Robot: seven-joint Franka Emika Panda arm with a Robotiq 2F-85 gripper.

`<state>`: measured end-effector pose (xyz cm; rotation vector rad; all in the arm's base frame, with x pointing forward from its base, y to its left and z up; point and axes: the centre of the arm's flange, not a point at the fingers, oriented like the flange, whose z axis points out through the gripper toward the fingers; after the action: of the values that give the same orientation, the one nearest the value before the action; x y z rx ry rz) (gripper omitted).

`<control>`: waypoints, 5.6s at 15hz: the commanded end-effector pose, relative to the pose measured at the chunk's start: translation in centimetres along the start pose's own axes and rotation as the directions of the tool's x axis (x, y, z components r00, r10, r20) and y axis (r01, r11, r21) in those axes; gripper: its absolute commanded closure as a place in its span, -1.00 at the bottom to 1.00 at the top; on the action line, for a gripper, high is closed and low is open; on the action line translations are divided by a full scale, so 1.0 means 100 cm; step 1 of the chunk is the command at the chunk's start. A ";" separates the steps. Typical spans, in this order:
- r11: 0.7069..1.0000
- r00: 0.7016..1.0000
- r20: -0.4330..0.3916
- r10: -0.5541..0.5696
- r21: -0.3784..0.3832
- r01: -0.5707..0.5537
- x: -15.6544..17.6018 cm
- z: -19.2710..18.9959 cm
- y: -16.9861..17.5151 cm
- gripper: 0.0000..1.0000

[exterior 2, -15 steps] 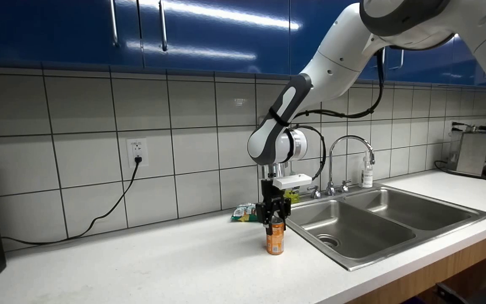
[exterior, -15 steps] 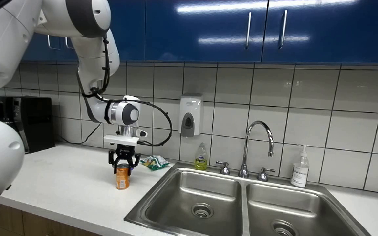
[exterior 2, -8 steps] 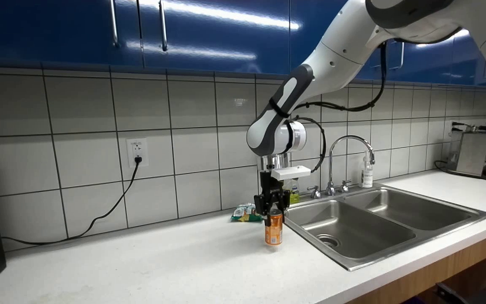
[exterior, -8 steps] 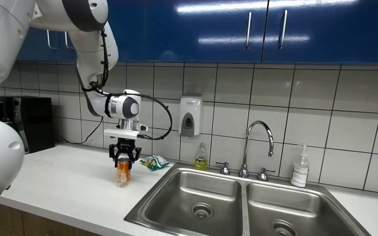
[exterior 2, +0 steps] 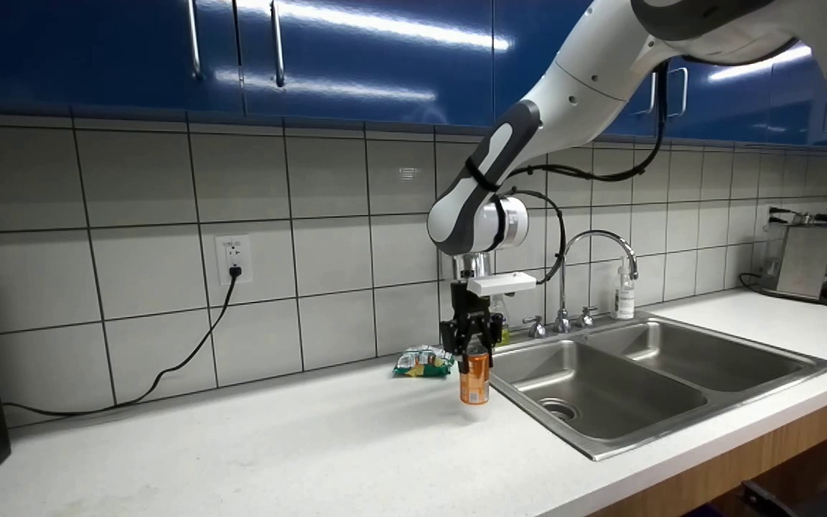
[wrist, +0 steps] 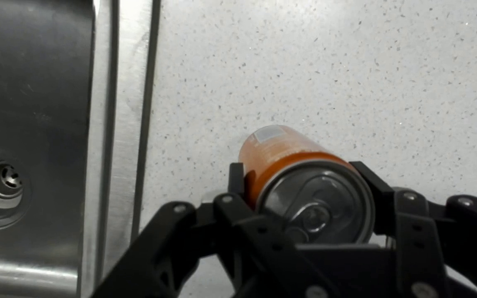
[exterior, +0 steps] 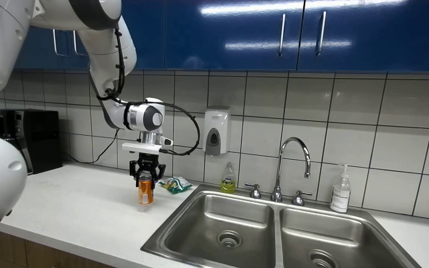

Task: Put the can in the sink

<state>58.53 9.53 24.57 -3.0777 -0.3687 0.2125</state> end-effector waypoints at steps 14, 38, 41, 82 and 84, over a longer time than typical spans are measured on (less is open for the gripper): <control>0.909 0.910 -0.010 0.415 0.047 -0.414 -0.072 -0.010 0.209 0.22; 0.816 0.817 0.054 0.574 0.044 -0.576 -0.064 0.141 0.314 0.22; 0.817 0.818 0.059 0.572 0.045 -0.574 -0.061 0.148 0.314 0.22; 0.815 0.813 -0.052 0.579 0.049 -0.577 -0.059 0.065 0.319 -1.00; 0.853 0.852 -0.031 0.522 0.042 -0.521 -0.060 0.055 0.312 -1.00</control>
<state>60.36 -23.28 15.90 -3.0700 0.5633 0.1084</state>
